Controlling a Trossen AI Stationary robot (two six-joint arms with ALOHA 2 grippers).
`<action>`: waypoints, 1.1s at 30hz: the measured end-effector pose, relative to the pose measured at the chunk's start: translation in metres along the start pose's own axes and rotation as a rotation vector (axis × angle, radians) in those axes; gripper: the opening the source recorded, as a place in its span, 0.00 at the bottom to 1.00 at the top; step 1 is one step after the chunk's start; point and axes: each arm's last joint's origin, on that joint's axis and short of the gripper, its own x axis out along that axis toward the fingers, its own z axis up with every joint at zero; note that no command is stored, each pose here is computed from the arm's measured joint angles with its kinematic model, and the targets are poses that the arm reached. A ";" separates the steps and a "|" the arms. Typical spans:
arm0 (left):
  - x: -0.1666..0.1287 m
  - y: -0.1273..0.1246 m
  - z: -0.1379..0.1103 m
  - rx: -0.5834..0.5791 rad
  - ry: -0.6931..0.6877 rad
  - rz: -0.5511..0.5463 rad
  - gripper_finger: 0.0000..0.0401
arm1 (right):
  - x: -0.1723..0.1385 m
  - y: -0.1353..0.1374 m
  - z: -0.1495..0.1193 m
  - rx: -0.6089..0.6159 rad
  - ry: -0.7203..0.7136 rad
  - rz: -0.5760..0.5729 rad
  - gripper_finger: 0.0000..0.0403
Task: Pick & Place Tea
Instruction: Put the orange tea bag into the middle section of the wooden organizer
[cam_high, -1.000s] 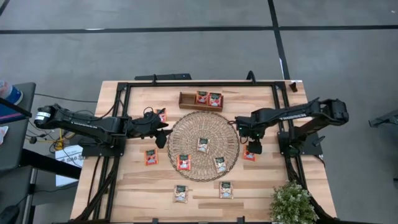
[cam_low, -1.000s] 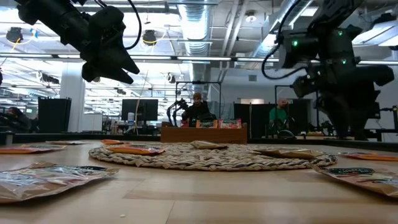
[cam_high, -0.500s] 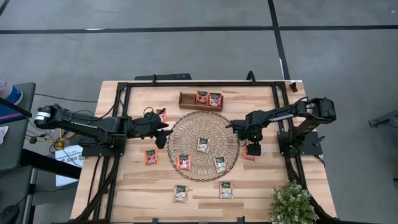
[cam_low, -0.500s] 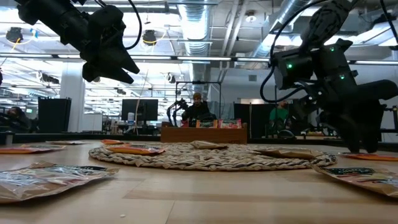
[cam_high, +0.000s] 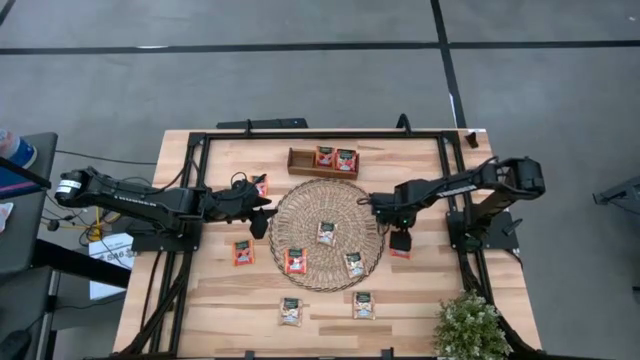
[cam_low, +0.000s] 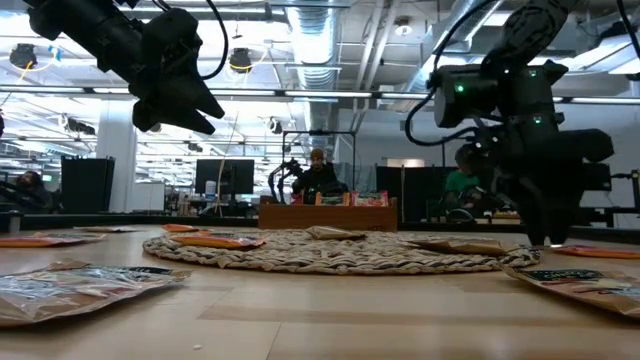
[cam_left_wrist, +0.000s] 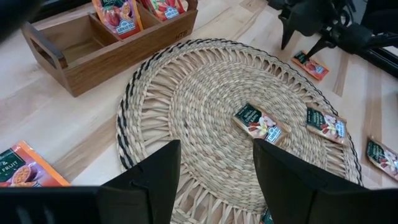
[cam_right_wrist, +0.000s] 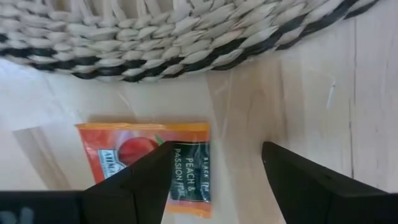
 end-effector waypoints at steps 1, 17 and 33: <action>0.000 0.000 0.000 0.000 0.000 0.000 0.48 | 0.001 0.001 0.000 -0.007 0.006 -0.022 0.60; 0.000 0.000 0.000 -0.003 -0.004 -0.004 0.48 | 0.014 0.013 -0.008 -0.051 0.016 -0.122 0.49; 0.000 -0.001 0.002 -0.012 -0.017 -0.013 0.48 | 0.005 0.014 -0.011 -0.065 -0.051 -0.121 0.02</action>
